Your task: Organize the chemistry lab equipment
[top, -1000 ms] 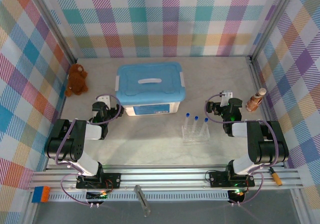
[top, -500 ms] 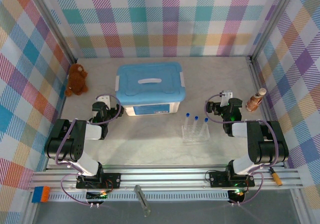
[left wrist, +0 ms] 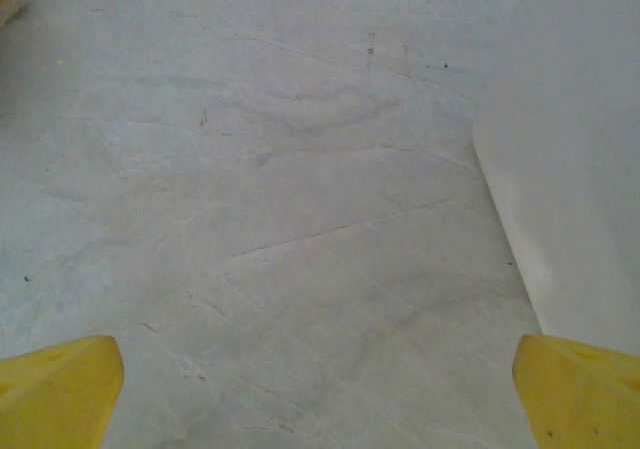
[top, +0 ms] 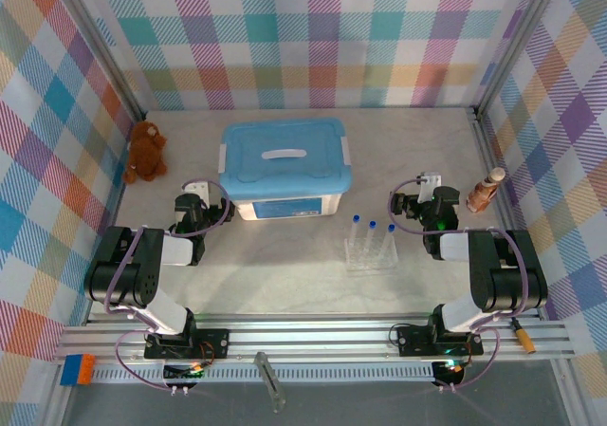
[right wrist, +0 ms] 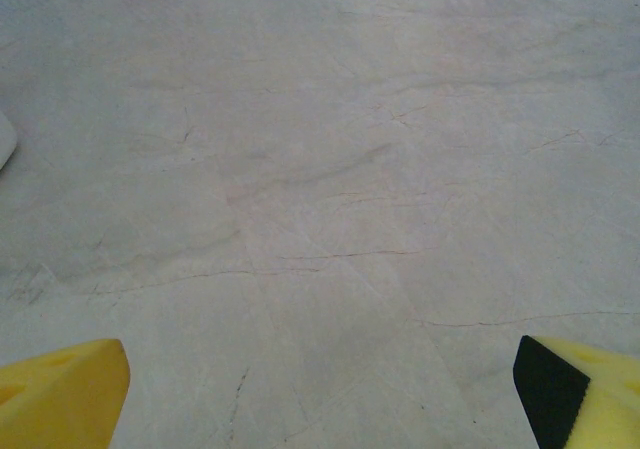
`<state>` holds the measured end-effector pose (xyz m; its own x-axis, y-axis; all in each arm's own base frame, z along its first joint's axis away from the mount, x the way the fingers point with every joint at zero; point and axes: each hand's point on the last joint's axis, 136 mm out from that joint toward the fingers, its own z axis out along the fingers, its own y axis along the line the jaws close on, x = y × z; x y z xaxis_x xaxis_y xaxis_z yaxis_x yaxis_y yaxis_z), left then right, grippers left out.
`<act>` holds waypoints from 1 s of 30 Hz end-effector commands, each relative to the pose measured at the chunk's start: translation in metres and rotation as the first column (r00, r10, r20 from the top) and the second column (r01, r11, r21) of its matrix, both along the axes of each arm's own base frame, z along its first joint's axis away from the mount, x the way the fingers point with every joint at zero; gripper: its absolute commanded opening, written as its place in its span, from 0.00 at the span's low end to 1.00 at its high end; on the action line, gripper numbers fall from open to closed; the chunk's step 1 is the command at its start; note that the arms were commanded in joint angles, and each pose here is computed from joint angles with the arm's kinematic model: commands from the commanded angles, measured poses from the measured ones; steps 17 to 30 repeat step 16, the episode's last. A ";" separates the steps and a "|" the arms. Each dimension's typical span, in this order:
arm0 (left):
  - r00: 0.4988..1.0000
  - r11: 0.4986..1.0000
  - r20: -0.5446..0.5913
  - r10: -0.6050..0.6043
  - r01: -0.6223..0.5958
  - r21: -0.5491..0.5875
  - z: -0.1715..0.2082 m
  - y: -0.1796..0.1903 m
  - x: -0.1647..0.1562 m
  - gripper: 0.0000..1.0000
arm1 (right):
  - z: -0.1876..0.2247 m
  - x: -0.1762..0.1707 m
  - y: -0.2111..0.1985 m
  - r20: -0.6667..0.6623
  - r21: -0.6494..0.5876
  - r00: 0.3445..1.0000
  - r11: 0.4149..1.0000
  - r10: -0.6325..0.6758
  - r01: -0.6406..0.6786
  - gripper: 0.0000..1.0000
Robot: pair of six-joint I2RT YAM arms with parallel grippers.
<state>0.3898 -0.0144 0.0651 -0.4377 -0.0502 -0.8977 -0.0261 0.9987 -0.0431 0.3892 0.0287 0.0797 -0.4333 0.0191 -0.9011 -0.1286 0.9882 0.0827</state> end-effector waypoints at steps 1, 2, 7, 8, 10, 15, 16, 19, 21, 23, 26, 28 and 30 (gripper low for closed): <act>0.998 1.000 0.065 -0.004 0.004 0.000 0.017 -0.002 0.011 1.00 | 0.012 0.009 -0.003 0.043 0.015 0.999 1.000 -0.009 0.008 0.99; 0.998 1.000 0.065 -0.005 0.005 -0.001 0.017 -0.002 0.011 1.00 | 0.012 0.009 -0.003 0.044 0.015 0.999 1.000 -0.008 0.008 0.99; 0.998 1.000 0.064 -0.013 0.013 -0.003 0.017 -0.003 0.011 1.00 | 0.012 0.009 -0.003 0.043 0.016 0.999 1.000 -0.008 0.007 0.99; 0.998 1.000 0.059 -0.017 0.018 -0.014 0.016 -0.002 0.012 1.00 | 0.011 0.009 -0.003 0.042 0.017 0.999 1.000 -0.008 0.008 0.99; 0.998 0.999 0.056 -0.021 0.023 -0.032 0.016 -0.001 0.012 1.00 | 0.012 0.009 -0.002 0.042 0.018 0.999 1.000 -0.007 0.006 0.99; 0.998 0.999 0.057 -0.021 0.023 -0.032 0.015 -0.001 0.012 1.00 | 0.012 0.009 -0.002 0.043 0.019 0.999 1.000 -0.005 0.004 0.99; 0.998 0.999 0.059 -0.022 0.024 -0.032 0.016 -0.001 0.012 1.00 | 0.012 0.009 -0.002 0.043 0.018 0.999 1.000 -0.005 0.004 0.99; 0.998 0.999 0.059 -0.022 0.024 -0.032 0.016 -0.001 0.012 1.00 | 0.012 0.009 -0.002 0.043 0.018 0.999 1.000 -0.005 0.004 0.99; 0.998 0.999 0.059 -0.022 0.024 -0.032 0.016 -0.001 0.012 1.00 | 0.012 0.009 -0.002 0.043 0.018 0.999 1.000 -0.005 0.004 0.99; 0.998 0.999 0.059 -0.022 0.024 -0.032 0.016 -0.001 0.012 1.00 | 0.012 0.009 -0.002 0.043 0.018 0.999 1.000 -0.005 0.004 0.99; 0.998 0.999 0.059 -0.022 0.024 -0.032 0.016 -0.001 0.012 1.00 | 0.012 0.009 -0.002 0.043 0.018 0.999 1.000 -0.005 0.004 0.99; 0.998 0.999 0.059 -0.022 0.024 -0.032 0.016 -0.001 0.012 1.00 | 0.012 0.009 -0.002 0.043 0.018 0.999 1.000 -0.005 0.004 0.99; 0.998 0.999 0.059 -0.022 0.024 -0.032 0.016 -0.001 0.012 1.00 | 0.012 0.009 -0.002 0.043 0.018 0.999 1.000 -0.005 0.004 0.99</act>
